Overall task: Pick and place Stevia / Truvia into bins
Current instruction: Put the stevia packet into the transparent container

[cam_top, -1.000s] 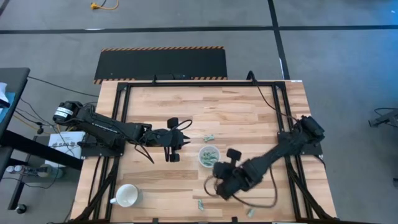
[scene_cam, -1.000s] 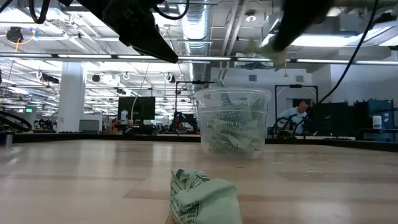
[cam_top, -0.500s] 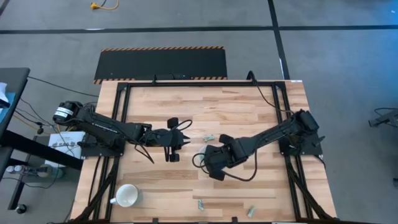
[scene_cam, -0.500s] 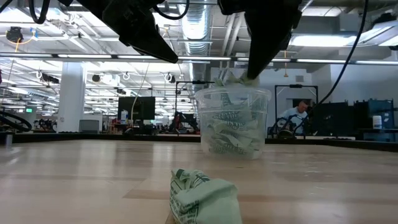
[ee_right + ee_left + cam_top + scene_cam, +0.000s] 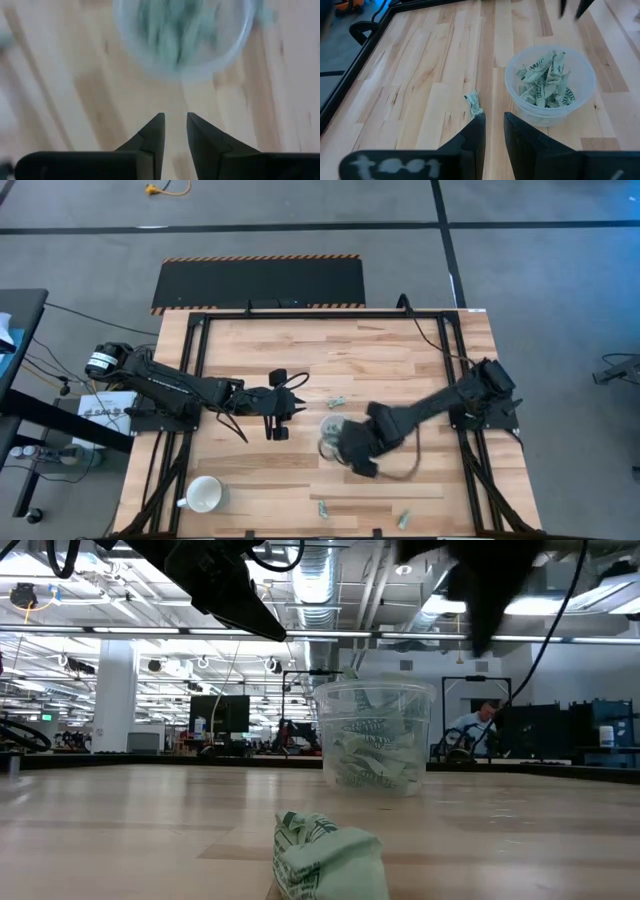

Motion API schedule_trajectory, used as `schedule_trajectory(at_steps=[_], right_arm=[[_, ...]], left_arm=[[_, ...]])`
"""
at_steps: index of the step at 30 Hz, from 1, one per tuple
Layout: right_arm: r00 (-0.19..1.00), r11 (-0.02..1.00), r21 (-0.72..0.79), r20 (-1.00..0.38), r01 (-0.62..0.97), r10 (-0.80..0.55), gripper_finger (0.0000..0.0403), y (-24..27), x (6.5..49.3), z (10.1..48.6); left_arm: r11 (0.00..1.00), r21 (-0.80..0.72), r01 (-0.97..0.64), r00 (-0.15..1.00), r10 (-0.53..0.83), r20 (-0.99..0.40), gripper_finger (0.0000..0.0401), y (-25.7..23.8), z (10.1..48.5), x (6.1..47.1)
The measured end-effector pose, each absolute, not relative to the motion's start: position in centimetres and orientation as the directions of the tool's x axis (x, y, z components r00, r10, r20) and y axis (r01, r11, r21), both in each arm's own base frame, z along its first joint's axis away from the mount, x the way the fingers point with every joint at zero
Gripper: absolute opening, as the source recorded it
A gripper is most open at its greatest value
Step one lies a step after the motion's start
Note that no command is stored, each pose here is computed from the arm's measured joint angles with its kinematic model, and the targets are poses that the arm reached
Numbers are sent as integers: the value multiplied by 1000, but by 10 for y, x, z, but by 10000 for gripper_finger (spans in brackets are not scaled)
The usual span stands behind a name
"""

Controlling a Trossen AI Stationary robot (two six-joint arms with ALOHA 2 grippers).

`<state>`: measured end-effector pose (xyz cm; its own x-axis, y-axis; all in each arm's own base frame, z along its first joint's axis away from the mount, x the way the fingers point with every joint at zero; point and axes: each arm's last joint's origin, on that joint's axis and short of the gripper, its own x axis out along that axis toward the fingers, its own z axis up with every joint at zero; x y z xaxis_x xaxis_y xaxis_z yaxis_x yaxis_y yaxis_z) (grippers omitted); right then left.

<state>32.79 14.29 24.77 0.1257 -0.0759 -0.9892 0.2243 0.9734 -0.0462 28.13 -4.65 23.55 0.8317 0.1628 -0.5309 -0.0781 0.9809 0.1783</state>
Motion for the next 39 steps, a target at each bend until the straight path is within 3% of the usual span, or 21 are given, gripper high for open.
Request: schedule_trajectory(at_steps=[6,11,16,19,28,32,39], right_arm=[[56,969,-181,-980,170,-193,75,202,277,250],[170,973,-175,-965,150,-200,75,256,233,246],[275,991,-130,-953,2,-126,75,291,201,240],[284,989,-132,-953,-62,-109,76,298,190,231],[342,1000,1,-940,8,-1,78,303,199,209],[338,999,49,-940,-4,47,101,306,199,206],[307,998,63,-950,-22,66,187,310,189,200]], left_arm=[[981,178,-78,832,163,-531,59,-46,235,281],[981,178,-78,832,163,-531,59,-47,236,281],[980,180,-87,835,170,-523,59,-46,236,282],[978,186,-96,834,181,-521,59,-46,236,282],[977,188,-99,834,184,-520,59,-46,236,282],[977,188,-100,834,186,-520,59,-46,236,282],[977,188,-100,834,185,-520,59,-46,236,282]])
